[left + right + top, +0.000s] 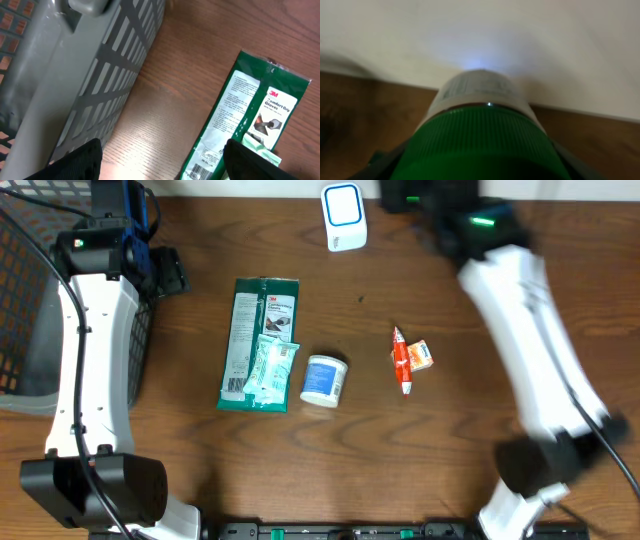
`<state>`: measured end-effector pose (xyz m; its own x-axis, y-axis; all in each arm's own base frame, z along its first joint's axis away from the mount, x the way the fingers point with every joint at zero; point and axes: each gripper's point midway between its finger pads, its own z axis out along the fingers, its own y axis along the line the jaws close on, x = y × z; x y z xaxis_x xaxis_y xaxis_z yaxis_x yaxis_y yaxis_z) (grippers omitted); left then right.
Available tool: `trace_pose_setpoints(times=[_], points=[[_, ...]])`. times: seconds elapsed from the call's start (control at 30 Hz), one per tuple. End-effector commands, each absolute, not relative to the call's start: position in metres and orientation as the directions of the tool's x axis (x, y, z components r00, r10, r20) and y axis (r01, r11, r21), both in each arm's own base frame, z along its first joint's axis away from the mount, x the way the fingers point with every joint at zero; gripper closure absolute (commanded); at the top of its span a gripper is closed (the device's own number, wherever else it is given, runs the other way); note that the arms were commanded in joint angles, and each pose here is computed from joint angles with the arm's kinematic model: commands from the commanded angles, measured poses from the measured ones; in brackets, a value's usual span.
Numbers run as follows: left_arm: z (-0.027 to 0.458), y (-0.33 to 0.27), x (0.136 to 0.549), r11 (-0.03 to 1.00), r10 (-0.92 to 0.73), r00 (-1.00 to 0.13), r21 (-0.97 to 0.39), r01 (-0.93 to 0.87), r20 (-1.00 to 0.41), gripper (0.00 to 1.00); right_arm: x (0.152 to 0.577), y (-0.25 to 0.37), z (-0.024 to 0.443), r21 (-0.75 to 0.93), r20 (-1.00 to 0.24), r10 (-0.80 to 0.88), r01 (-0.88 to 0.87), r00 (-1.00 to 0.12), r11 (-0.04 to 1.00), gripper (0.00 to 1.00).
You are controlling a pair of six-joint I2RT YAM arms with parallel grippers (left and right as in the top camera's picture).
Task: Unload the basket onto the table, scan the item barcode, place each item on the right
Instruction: 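Carry the jar right and set it down at the table's right edge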
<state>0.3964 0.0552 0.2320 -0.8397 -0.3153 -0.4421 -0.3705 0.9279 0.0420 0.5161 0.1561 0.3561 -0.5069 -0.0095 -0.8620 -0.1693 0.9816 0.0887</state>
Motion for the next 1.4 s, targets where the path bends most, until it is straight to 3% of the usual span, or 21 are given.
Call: trace_pose_setpoints(times=[0.0, 0.2, 0.33, 0.63, 0.93, 1.1, 1.23, 1.27, 1.3, 1.37], points=[[0.226, 0.064, 0.395, 0.924, -0.307, -0.848, 0.078, -0.375, -0.432, 0.22, 0.484, 0.09, 0.366, 0.059, -0.818, 0.021, -0.047, -0.575, 0.997, 0.96], [0.226, 0.064, 0.395, 0.924, -0.307, -0.848, 0.078, -0.375, -0.432, 0.22, 0.422, -0.005, 0.297, -0.013, -0.531, 0.121, 0.151, -0.839, 0.988, 0.99], [0.226, 0.064, 0.395, 0.924, -0.307, -0.848, 0.078, -0.375, -0.432, 0.22, 0.397, -0.059, 0.251, -0.048, -0.353, 0.239, 0.273, -0.904, 0.961, 0.99], [0.226, 0.064, 0.395, 0.924, -0.307, -0.848, 0.078, -0.375, -0.432, 0.22, 0.381, -0.143, 0.147, -0.017, -0.2, 0.462, 0.474, -0.864, 0.88, 0.99], [0.226, 0.064, 0.395, 0.924, -0.307, -0.848, 0.078, -0.375, -0.432, 0.22, 0.368, -0.179, 0.081, 0.065, -0.192, 0.574, 0.574, -0.796, 0.817, 0.98], [0.226, 0.064, 0.395, 0.924, -0.307, -0.848, 0.078, -0.375, -0.432, 0.22, 0.361, -0.183, 0.061, 0.069, -0.192, 0.602, 0.601, -0.775, 0.796, 0.9], [0.226, 0.064, 0.395, 0.924, -0.307, -0.848, 0.078, -0.375, -0.432, 0.22, 0.358, -0.181, 0.049, 0.067, -0.189, 0.601, 0.601, -0.776, 0.797, 0.75], [0.226, 0.064, 0.395, 0.924, -0.307, -0.848, 0.078, -0.375, -0.432, 0.22, 0.356, -0.181, 0.048, 0.067, -0.185, 0.602, 0.601, -0.777, 0.796, 0.64], [0.226, 0.064, 0.395, 0.924, -0.307, -0.848, 0.078, -0.375, -0.432, 0.22, 0.356, -0.18, 0.047, 0.066, -0.181, 0.602, 0.601, -0.778, 0.796, 0.39], [0.226, 0.064, 0.395, 0.924, -0.307, -0.848, 0.078, -0.375, -0.432, 0.22, 0.354, -0.18, 0.047, 0.065, -0.174, 0.602, 0.601, -0.779, 0.796, 0.07]])
